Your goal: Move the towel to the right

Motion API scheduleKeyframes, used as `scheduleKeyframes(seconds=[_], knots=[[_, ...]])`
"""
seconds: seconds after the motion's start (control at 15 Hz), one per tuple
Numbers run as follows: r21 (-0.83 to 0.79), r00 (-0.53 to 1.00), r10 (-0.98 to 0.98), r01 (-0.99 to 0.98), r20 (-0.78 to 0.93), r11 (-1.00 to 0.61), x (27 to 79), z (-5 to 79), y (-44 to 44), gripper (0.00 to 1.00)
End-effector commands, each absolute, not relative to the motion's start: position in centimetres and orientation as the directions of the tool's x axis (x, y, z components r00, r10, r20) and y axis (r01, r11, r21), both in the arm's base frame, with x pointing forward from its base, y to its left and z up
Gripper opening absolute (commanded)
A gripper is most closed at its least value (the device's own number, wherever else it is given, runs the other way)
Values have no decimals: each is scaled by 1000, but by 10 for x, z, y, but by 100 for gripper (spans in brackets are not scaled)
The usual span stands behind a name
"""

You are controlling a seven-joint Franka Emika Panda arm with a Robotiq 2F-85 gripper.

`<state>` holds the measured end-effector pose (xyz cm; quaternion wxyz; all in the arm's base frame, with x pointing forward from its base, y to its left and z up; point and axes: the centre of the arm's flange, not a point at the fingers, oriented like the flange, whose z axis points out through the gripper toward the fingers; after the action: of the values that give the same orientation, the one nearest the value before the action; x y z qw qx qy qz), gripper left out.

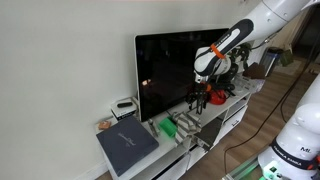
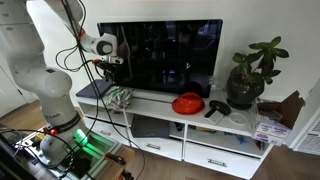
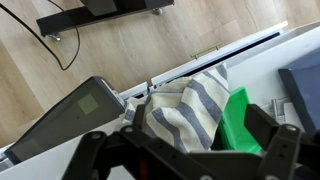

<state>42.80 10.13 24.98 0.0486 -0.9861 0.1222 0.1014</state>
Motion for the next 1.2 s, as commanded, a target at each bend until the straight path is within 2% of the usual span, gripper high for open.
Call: scheduleKeyframes(seconds=[0.0, 0.47, 1.13], knots=[[-96, 953, -208, -233, -220, -968, 430, 217, 94, 100], [-64, 957, -160, -180, -241, -982, 450, 173, 111, 100], [-33, 979, -87, -95, -185, -995, 479, 147, 126, 100]])
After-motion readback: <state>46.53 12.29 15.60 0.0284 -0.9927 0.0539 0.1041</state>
